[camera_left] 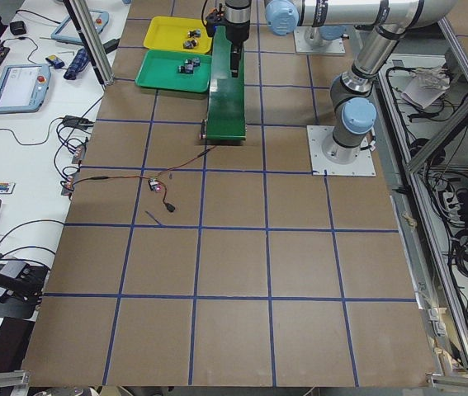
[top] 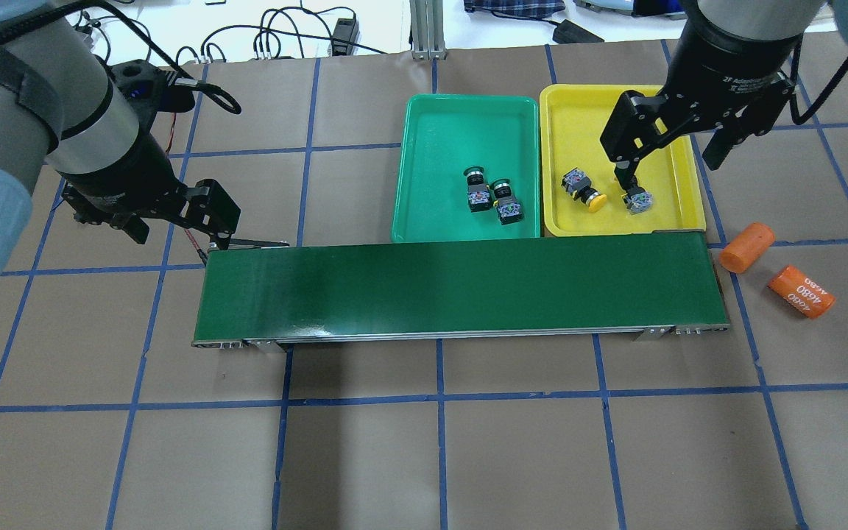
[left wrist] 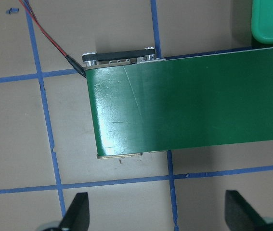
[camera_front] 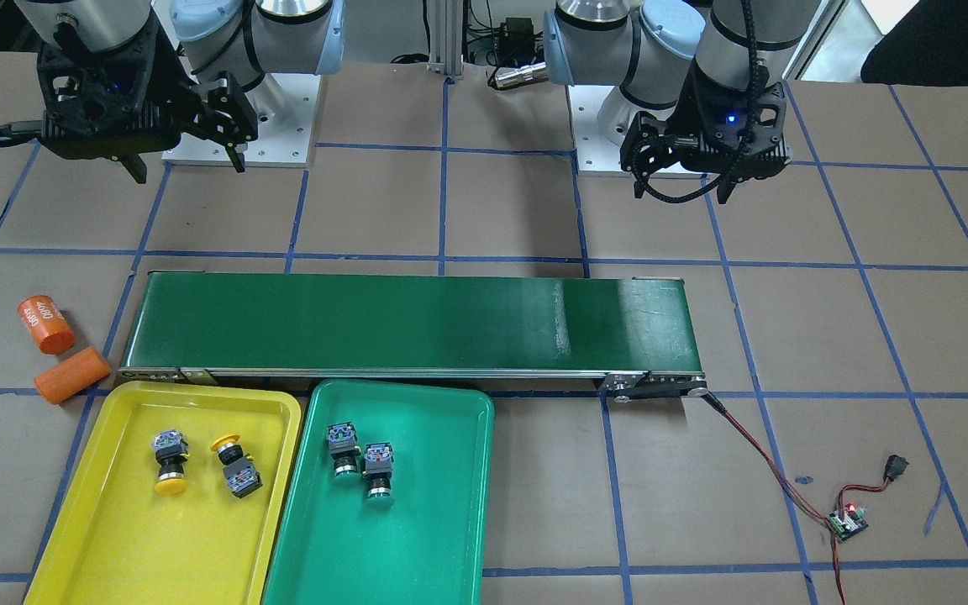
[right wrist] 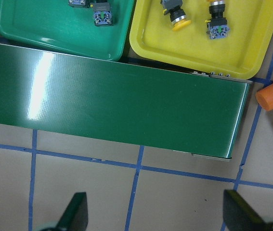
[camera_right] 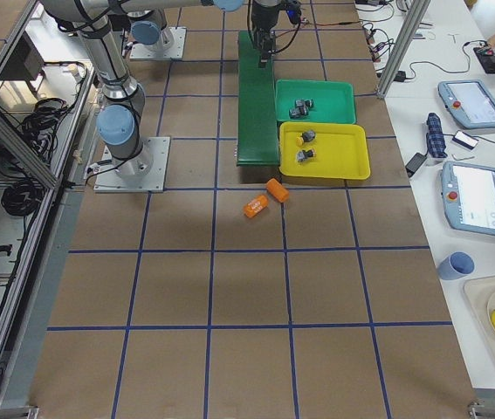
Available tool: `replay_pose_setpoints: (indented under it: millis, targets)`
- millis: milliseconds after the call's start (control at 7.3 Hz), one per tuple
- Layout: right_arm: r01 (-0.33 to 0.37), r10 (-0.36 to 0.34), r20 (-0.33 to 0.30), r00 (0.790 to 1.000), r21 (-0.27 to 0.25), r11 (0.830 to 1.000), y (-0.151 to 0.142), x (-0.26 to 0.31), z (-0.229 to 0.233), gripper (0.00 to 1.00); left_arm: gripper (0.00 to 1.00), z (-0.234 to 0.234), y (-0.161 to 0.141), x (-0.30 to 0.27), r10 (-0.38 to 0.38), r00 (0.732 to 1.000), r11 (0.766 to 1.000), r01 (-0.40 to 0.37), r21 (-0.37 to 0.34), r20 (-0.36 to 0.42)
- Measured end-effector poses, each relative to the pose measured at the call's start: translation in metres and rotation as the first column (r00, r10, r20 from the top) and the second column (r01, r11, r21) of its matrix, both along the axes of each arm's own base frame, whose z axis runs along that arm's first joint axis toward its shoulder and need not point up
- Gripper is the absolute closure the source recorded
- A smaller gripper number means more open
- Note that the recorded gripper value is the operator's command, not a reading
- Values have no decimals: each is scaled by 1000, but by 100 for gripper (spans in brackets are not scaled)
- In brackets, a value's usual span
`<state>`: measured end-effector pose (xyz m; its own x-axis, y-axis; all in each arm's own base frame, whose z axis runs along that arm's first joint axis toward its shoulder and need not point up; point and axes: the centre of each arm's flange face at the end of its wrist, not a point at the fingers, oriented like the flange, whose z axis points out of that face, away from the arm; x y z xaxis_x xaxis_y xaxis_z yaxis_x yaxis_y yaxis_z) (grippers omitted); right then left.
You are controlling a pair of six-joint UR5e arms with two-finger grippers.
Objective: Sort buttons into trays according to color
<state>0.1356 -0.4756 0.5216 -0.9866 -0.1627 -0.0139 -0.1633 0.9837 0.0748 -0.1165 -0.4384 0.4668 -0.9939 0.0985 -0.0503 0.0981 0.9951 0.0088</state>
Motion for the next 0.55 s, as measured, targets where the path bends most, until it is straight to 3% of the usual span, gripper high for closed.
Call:
replay_pose_setpoints:
  millis: [548]
  targets:
    - [19,-19,5,1000,-20,1000,-4,1,-1,0,0,0,1,0,0,1000,1000,0,1,0]
